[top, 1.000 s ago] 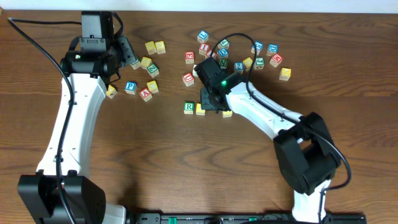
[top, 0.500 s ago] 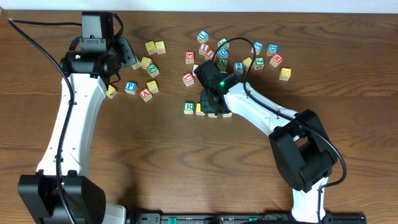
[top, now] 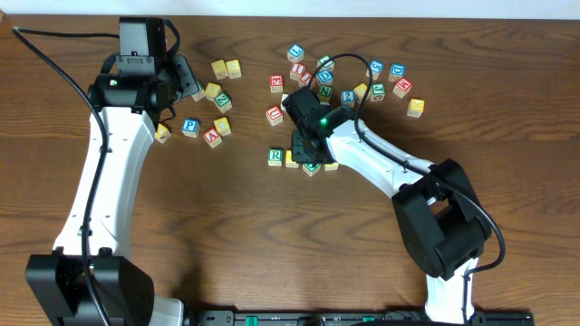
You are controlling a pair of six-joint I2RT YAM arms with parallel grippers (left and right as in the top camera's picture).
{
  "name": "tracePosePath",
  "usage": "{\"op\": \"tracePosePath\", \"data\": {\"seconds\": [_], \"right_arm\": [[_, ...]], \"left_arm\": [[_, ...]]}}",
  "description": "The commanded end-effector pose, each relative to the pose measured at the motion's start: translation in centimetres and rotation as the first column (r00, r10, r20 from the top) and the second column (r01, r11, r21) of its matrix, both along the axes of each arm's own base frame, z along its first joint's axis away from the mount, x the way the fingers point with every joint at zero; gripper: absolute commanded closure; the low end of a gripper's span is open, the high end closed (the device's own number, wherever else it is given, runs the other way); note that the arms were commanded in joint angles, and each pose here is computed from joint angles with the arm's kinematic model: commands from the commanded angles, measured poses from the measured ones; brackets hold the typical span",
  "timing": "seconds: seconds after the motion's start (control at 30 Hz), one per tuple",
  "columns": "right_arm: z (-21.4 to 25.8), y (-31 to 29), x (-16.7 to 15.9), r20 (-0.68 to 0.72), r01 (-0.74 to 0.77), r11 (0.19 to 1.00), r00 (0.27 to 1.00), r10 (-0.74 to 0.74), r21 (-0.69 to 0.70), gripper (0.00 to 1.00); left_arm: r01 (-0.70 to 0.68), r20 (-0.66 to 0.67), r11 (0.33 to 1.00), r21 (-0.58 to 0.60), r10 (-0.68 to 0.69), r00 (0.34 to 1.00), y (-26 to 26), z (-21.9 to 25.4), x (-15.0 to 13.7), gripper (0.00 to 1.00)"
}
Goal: Spell out ROBOT
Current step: 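Place the green B block between the two yellow O blocks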
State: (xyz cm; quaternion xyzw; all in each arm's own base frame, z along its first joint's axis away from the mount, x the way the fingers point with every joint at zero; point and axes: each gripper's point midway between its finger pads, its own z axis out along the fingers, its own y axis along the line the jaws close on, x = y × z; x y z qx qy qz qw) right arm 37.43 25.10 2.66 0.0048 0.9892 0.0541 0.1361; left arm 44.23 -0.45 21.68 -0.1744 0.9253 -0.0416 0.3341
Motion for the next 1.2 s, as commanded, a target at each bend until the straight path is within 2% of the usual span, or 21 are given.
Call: {"op": "tracePosePath", "data": {"seconds": [0.0,0.2,0.37,0.67,0.7,0.77,0.9,1.17], "right_arm": [[3.7,1.3,2.0,0.076,-0.055,0.998,0.996,0.053,0.025,0.65],[8.1,0.1,2.3,0.071,-0.067,0.998,0.995,0.067,0.007,0.66],[7.3,-1.8,0.3,-0.038,-0.057,0.997,0.998,0.055,-0.043,0.81],[6.4,-1.6,-2.0,-0.141,-0.143,0.990,0.980,0.141,-0.001,0.83],[6.2,-1.6,-2.4,-0.155,-0.147,0.989,0.977,0.145,-0.007,0.86],[5.6,-1.4,-3.2,-0.173,-0.161,0.987,0.972,0.156,-0.016,0.99],[3.9,-1.6,-4.4,-0.185,-0.116,0.991,0.978,0.101,-0.068,0.99],[1.2,-2.0,-5.3,-0.198,-0.091,0.993,0.977,0.075,-0.073,0.99]], "left_arm": [[-0.012,-0.026,1.000,0.000,0.012,1.000,0.2,-1.0,-0.1,0.51],[-0.012,-0.026,1.000,0.000,0.012,1.000,0.2,-1.0,-0.1,0.52],[-0.012,-0.027,1.000,0.000,0.012,1.000,0.2,-1.1,-0.1,0.51],[-0.011,-0.028,1.000,0.000,0.011,1.000,0.2,-1.1,-0.1,0.51],[-0.012,-0.028,1.000,0.000,0.012,1.000,0.2,-1.1,-0.1,0.51],[-0.012,-0.027,1.000,0.000,0.012,1.000,0.2,-1.1,-0.1,0.51],[-0.012,-0.027,1.000,0.000,0.012,1.000,0.2,-1.1,-0.1,0.51],[-0.012,-0.027,1.000,0.000,0.012,1.000,0.2,-1.1,-0.1,0.52]]}}
